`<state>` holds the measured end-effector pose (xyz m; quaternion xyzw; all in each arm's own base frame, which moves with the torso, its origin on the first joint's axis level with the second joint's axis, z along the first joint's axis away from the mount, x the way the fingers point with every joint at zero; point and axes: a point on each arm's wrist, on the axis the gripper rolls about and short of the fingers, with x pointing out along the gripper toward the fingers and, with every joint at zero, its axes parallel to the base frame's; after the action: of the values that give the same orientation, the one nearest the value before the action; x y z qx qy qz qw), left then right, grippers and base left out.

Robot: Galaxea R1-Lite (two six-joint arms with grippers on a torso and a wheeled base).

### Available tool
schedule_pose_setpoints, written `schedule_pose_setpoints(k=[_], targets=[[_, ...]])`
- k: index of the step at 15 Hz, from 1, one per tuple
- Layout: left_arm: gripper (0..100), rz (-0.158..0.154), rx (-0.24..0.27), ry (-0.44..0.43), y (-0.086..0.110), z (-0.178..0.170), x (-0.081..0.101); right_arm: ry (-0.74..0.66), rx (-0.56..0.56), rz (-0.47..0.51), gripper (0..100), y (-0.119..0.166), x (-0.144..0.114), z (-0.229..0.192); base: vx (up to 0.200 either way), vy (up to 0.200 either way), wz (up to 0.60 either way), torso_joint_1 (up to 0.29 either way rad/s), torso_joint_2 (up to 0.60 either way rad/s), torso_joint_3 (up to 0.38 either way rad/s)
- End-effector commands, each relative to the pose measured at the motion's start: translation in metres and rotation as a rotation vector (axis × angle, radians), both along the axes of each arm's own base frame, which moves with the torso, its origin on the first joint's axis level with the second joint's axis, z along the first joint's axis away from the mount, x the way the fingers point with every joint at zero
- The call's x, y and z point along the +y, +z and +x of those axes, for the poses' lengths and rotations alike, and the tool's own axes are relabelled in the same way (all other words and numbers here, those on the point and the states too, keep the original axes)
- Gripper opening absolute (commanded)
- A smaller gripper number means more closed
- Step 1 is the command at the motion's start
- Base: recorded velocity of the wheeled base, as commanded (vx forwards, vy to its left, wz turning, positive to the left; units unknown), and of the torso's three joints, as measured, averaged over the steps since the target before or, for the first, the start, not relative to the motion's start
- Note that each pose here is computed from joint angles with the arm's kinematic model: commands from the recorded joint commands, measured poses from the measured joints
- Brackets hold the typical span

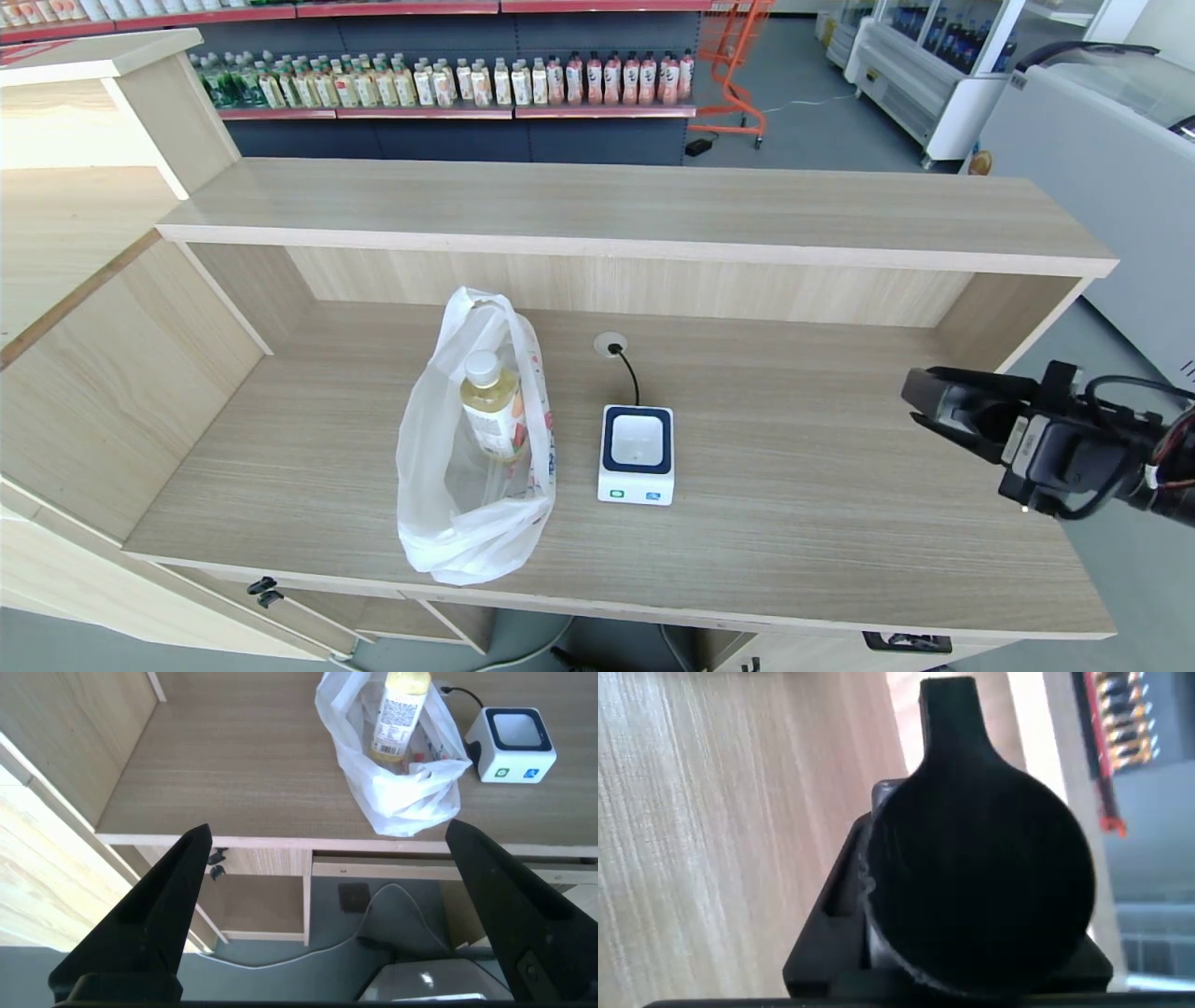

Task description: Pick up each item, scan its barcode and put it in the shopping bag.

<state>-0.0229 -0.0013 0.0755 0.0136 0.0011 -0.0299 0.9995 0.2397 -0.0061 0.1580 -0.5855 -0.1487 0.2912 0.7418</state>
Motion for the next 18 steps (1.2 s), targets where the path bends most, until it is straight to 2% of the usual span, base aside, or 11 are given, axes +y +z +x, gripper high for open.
schedule_pose_setpoints(k=[1, 3, 4, 6, 8, 10, 11, 13, 18], targets=[[100, 0.000, 0.000, 0.000, 0.000, 0.000, 0.000, 0.428, -0.242, -0.166, 0, 0.002, 0.032, -0.009, 0.000, 0.000, 0.00, 0.000, 0.00, 0.000], [100, 0.000, 0.000, 0.000, 0.000, 0.000, 0.000, 0.644, -0.330, -0.252, 0, -0.014, 0.058, -0.011, 0.000, 0.000, 0.00, 0.000, 0.00, 0.000], [100, 0.000, 0.000, 0.000, 0.000, 0.000, 0.000, 0.735, -0.358, -0.341, 0, -0.038, 0.067, -0.011, 0.000, 0.000, 0.00, 0.000, 0.00, 0.000], [100, 0.000, 0.000, 0.000, 0.000, 0.000, 0.000, 0.831, -0.410, -0.402, 0, -0.054, 0.069, -0.016, 0.000, 0.000, 0.00, 0.000, 0.00, 0.000], [100, 0.000, 0.002, 0.000, -0.001, 0.000, 0.000, 0.982, -0.501, -0.425, 0, -0.061, 0.098, -0.023, 0.000, 0.000, 0.00, 0.000, 0.00, 0.000], [100, 0.000, 0.000, 0.000, 0.000, 0.000, 0.000, 1.085, -0.545, -0.417, 0, -0.067, 0.122, -0.025, 0.000, 0.000, 0.00, 0.000, 0.00, 0.000], [100, 0.000, 0.000, 0.000, 0.000, 0.000, 0.000, 1.165, -0.568, -0.416, 0, -0.079, 0.137, -0.029, 0.000, 0.000, 0.00, 0.000, 0.00, 0.000], [100, 0.000, 0.000, 0.000, 0.000, 0.000, 0.000, 1.219, -0.590, -0.413, 0, -0.085, 0.148, -0.033, 0.000, 0.000, 0.00, 0.000, 0.00, 0.000], [100, 0.000, 0.000, 0.000, 0.000, 0.000, 0.000, 1.235, -0.595, -0.412, 0, -0.088, 0.153, -0.031, 0.000, 0.000, 0.00, 0.000, 0.00, 0.000]])
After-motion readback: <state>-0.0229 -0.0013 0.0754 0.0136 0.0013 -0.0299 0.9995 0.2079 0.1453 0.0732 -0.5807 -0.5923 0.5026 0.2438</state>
